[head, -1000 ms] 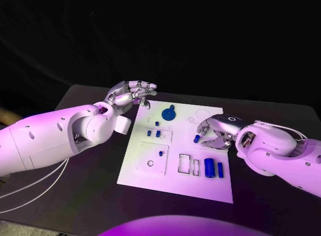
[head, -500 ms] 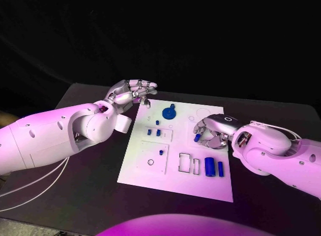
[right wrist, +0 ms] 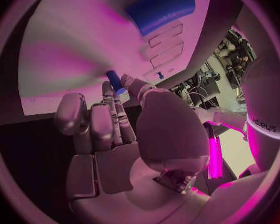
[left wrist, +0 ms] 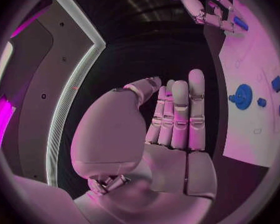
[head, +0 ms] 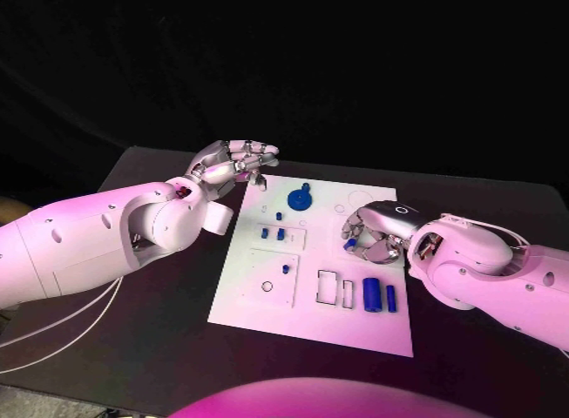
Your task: Assemble the parts on the task board
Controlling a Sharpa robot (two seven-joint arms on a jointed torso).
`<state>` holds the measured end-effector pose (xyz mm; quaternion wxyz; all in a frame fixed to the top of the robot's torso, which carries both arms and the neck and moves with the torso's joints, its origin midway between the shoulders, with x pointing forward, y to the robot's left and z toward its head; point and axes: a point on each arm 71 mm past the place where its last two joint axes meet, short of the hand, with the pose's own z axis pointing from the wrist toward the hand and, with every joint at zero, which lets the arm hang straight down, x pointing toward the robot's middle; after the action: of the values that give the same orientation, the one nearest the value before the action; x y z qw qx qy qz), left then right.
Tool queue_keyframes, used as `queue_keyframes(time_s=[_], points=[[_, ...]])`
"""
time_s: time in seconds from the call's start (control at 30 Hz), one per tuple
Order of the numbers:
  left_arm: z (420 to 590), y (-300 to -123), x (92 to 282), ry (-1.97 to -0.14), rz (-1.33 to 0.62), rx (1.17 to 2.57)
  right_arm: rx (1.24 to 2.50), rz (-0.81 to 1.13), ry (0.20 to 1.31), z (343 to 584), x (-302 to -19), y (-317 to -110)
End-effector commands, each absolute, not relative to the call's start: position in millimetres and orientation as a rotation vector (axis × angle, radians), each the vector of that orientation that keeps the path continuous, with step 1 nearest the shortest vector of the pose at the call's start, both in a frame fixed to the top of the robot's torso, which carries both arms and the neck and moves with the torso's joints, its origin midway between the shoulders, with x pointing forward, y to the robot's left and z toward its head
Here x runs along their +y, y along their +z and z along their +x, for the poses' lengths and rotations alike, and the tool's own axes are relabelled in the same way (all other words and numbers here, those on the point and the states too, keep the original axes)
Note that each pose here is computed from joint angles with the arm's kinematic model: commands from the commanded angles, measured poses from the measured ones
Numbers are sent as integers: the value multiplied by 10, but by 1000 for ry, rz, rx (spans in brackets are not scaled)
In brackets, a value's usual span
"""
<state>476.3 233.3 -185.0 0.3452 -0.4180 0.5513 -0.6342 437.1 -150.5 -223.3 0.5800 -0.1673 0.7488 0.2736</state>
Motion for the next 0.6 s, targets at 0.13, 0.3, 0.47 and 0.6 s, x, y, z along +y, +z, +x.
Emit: queue_keyframes(time_s=[0.13, 0.3, 0.47, 0.6], points=[[4753, -1840, 2307, -1672, -1074, 1441, 1735, -418, 632, 4364, -1486, -2234], [4752, -1840, 2308, -1673, -1074, 1445, 1726, -425, 622, 4368, -1488, -2232], [4751, -1841, 2310, -1674, -1074, 1447, 1719, -430, 613, 4371, -1494, -2230], [4751, -1842, 2310, -1674, -1074, 1449, 1708, -432, 619, 4361, -1484, -2219]])
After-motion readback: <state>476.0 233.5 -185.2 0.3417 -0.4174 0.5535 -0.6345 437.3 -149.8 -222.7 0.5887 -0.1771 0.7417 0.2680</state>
